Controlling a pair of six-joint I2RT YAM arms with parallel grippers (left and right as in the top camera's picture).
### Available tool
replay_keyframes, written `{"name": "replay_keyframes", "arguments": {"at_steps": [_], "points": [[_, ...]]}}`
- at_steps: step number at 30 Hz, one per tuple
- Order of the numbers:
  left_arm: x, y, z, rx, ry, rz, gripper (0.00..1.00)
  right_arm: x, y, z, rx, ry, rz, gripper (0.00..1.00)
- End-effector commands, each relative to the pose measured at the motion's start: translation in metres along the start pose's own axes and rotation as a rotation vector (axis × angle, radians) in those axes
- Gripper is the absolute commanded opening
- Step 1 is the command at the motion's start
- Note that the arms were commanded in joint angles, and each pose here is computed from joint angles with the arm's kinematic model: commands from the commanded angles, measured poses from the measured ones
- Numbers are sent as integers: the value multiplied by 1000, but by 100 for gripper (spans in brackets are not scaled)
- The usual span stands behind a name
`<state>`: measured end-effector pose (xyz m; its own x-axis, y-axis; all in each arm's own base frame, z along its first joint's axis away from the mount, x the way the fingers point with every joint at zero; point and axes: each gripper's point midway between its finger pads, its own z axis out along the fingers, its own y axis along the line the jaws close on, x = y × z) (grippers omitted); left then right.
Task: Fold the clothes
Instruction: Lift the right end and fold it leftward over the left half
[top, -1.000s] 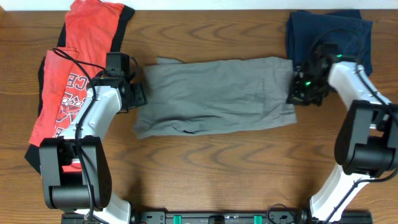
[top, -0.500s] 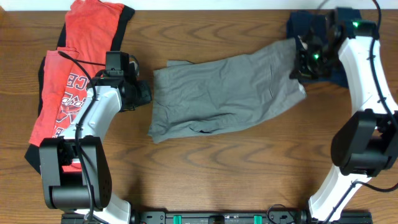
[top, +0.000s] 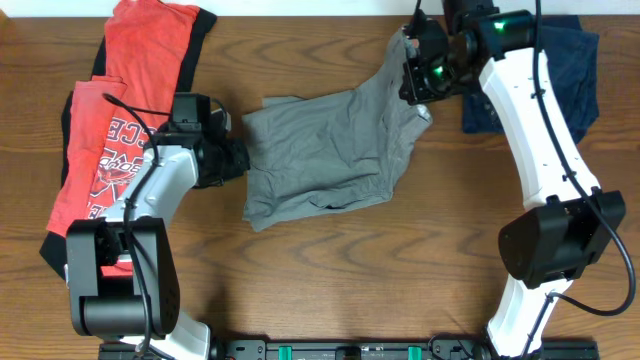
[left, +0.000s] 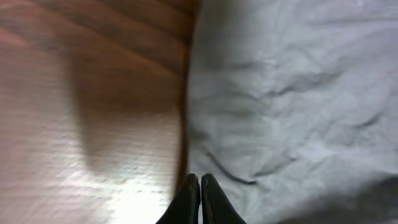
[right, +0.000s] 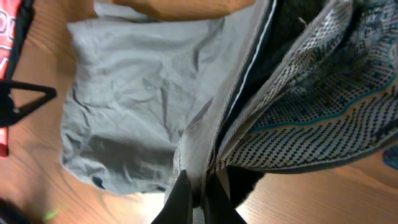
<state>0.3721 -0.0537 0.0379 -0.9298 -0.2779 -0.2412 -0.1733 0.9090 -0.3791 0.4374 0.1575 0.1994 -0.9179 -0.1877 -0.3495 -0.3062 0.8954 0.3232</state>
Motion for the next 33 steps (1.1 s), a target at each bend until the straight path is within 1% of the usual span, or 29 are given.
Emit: {"name": "replay_keyframes", "arguments": {"at_steps": [1,3,5,12,22,26,30,33], "points": [[8,-13,5,101,19,11,6,-10,17,-20,-41,-59,-1,1],[6,-22,7,157,3,24,6,-8,21,-18,-44,-53,-12,1],[6,-24,8,177,-5,30,6,-7,24,-17,-46,-49,-25,1],[20,-19,21,186,44,11,6,-5,33,-15,-54,-43,-42,1],[46,3,62,150,169,-73,6,-4,48,-11,-67,-39,-74,1],[50,8,75,140,188,-131,6,-4,67,-6,-84,-43,-116,1],[51,9,77,139,191,-140,6,-3,98,1,-110,-51,-175,1],[51,9,77,139,191,-140,6,-2,120,10,-96,-65,-210,1]]}}
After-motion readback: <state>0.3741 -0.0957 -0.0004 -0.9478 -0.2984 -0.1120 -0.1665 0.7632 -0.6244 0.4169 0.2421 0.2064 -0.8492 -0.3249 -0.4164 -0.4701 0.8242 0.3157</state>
